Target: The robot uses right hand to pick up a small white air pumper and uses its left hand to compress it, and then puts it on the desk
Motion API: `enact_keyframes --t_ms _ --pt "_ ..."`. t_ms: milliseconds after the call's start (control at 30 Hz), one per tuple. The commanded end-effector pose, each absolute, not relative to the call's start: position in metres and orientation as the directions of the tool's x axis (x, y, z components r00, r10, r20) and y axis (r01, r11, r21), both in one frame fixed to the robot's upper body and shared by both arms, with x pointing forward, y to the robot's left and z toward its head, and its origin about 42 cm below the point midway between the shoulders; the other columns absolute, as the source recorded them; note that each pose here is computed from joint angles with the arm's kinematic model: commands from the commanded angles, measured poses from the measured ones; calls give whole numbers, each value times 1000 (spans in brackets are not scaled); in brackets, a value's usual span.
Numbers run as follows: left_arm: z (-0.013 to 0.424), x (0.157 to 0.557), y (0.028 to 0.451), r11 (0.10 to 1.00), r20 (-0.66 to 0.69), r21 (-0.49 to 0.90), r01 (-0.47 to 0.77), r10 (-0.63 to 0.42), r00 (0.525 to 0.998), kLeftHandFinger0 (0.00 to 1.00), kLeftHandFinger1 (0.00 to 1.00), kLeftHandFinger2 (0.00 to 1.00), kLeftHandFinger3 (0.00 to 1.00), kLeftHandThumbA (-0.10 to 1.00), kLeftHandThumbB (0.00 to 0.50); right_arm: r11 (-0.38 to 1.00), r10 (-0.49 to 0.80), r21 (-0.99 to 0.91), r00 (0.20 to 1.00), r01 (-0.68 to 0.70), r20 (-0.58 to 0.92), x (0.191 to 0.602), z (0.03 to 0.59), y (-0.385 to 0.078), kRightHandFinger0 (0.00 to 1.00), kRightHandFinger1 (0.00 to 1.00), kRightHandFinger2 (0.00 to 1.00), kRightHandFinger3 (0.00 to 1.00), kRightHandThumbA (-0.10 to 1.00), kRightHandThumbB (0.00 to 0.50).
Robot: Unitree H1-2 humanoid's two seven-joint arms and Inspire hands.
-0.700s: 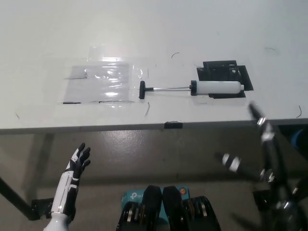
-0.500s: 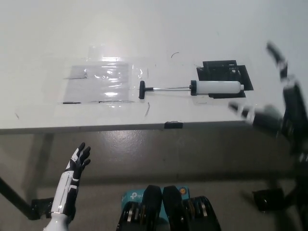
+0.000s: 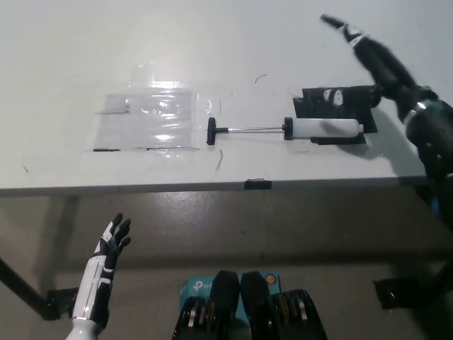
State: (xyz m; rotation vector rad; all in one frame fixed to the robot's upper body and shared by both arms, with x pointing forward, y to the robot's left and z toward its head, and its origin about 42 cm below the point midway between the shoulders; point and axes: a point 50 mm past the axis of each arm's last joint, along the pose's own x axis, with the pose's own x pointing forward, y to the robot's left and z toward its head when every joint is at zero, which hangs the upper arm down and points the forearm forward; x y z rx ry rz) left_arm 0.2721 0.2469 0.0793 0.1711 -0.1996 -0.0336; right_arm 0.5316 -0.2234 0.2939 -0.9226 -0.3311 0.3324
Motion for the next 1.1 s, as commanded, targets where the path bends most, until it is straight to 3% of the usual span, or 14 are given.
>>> enact_keyframes --t_ms 0,133,233,367,433,833,1067 --pt "88 271 253 982 258 186 -10 -39 965 1000 1000 1000 1000 1000 157 465 426 -875 901 -137 85 557 326 -218 1000 1000 1000 1000 770 355" --pt "89 277 252 985 263 173 -8 -38 964 1000 1000 1000 1000 1000 157 427 416 -890 909 -162 34 569 328 -216 1000 1000 1000 1000 748 314" --pt "88 277 253 983 261 183 -11 -38 965 1000 1000 1000 1000 1000 158 359 428 -915 904 -186 -16 573 326 -206 1000 1000 1000 1000 834 353" --pt "89 276 252 983 256 180 -15 -32 966 1000 1000 1000 1000 1000 122 301 441 -931 896 -207 -57 575 322 -196 1000 1000 1000 1000 885 398" --pt "89 277 253 983 253 185 -15 -33 967 1000 1000 1000 1000 1000 134 269 449 -939 891 -213 -73 576 321 -190 1000 1000 1000 1000 929 410" --pt "81 268 251 984 201 175 -24 -12 979 1000 1000 1000 1000 1000 176 246 442 -935 888 -256 -127 576 308 -183 1000 1000 1000 1000 994 408" --pt "79 266 251 981 194 192 -34 -4 981 1000 1000 1000 1000 1000 158 234 424 -933 892 -272 -154 579 305 -181 1000 1000 1000 1000 994 420"
